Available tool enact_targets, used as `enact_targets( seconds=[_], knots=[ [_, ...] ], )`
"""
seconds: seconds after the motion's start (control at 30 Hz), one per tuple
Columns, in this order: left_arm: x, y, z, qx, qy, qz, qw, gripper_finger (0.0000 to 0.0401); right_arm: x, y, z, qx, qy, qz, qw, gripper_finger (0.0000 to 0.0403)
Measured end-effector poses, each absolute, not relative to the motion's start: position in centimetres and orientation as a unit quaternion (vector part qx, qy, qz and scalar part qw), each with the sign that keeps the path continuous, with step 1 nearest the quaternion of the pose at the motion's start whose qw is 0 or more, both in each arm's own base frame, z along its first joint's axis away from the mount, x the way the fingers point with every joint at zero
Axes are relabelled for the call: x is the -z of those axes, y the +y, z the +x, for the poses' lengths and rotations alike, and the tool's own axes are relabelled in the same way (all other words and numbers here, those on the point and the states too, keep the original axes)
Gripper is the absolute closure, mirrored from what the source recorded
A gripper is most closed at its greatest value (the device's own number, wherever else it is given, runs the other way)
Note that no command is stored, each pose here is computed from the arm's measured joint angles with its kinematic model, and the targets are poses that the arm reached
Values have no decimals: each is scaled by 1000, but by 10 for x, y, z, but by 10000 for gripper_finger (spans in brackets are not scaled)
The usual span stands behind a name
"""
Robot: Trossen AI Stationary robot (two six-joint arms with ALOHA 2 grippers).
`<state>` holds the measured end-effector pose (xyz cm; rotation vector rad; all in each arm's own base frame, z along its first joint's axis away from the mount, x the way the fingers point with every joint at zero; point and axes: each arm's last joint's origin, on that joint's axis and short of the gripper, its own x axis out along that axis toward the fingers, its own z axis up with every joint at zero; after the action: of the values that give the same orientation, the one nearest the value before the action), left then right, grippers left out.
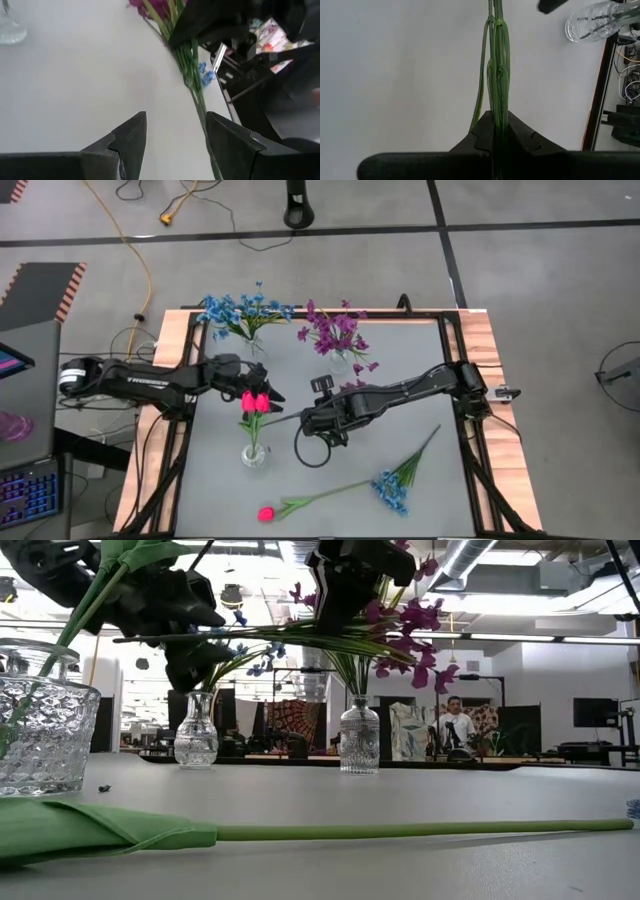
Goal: Sort flowers into vase by color
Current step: Put the violet flower into the top right transparent vase
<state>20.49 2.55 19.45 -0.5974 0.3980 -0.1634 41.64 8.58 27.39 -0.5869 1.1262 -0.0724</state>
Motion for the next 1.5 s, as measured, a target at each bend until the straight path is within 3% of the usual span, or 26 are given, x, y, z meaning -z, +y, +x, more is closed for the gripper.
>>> enact_targets(
  seconds=[0.67, 1.2, 1.5],
  knots=[
    [-194, 11, 211, 113, 192, -292, 930, 213, -276, 77, 423, 49, 505, -258, 822, 349],
    [-194, 12, 211, 97, 189, -287, 934, 385, -276, 78, 423, 49, 505, -258, 822, 349],
    [-194, 12, 211, 98, 188, -279, 937, 393, -276, 78, 423, 49, 504, -258, 823, 349]
  ],
)
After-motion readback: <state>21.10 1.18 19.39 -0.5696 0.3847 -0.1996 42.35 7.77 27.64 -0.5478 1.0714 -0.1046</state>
